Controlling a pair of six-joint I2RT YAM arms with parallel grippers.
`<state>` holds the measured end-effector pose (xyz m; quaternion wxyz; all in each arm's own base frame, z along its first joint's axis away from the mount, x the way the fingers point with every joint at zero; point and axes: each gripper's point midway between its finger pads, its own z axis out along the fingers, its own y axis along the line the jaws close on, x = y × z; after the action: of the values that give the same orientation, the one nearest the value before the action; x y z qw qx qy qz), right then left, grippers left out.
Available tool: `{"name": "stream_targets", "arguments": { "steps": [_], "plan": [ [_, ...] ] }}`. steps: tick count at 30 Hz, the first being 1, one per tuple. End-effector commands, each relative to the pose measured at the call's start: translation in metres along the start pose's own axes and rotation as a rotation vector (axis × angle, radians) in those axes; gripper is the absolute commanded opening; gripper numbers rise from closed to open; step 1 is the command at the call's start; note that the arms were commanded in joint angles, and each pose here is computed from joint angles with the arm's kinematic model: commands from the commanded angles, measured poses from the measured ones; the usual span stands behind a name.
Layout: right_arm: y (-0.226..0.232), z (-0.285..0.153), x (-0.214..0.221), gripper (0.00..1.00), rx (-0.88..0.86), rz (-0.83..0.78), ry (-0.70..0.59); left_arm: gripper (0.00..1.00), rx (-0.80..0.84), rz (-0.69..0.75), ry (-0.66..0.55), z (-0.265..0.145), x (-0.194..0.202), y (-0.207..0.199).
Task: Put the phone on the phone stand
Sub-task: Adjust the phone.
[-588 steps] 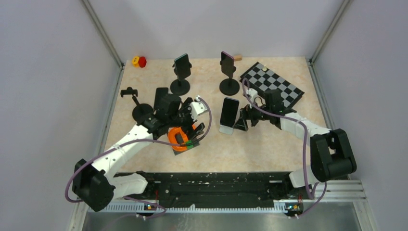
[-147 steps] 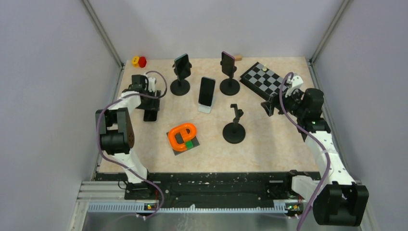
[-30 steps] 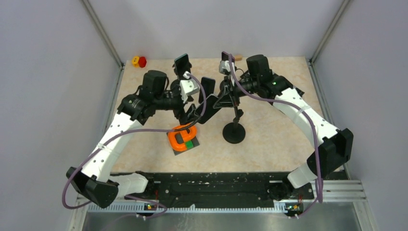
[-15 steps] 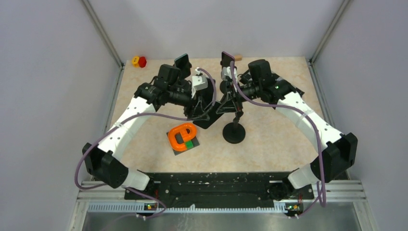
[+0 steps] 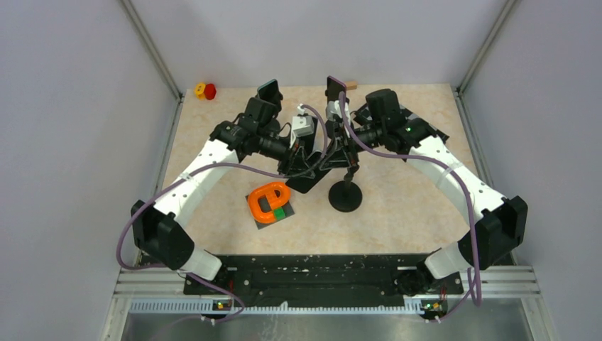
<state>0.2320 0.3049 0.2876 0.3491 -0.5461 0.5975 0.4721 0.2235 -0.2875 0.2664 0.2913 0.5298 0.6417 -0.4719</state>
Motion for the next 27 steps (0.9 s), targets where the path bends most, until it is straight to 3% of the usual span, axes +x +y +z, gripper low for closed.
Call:
{"name": "stream_targets", "arguments": {
  "steps": [1,3,14,16,19,22,27],
  "plan": [
    [0.014,-0.006,-0.030,0.00,-0.018,-0.127,-0.061,0.08,0.064,0.010,-0.018,0.004,-0.003,-0.009],
    [0.014,-0.006,-0.030,0.00,-0.015,-0.127,-0.061,0.00,0.068,0.009,-0.015,0.004,-0.001,-0.010],
    [0.001,-0.007,-0.034,0.01,0.059,-0.111,-0.064,0.00,0.051,0.002,-0.051,0.002,-0.004,-0.013],
    [-0.007,-0.008,-0.037,0.16,0.108,-0.100,-0.071,0.00,0.034,-0.002,-0.082,0.000,-0.008,-0.013],
    [-0.016,-0.014,-0.045,0.50,0.167,-0.069,-0.107,0.00,-0.001,0.013,-0.155,-0.008,-0.022,-0.010],
    [-0.021,-0.020,-0.051,0.62,0.190,-0.019,-0.172,0.00,-0.031,0.023,-0.232,-0.015,-0.036,-0.009],
    [-0.023,-0.028,-0.057,0.71,0.197,0.052,-0.264,0.00,-0.051,0.033,-0.332,-0.020,-0.050,-0.013]
  ]
}}
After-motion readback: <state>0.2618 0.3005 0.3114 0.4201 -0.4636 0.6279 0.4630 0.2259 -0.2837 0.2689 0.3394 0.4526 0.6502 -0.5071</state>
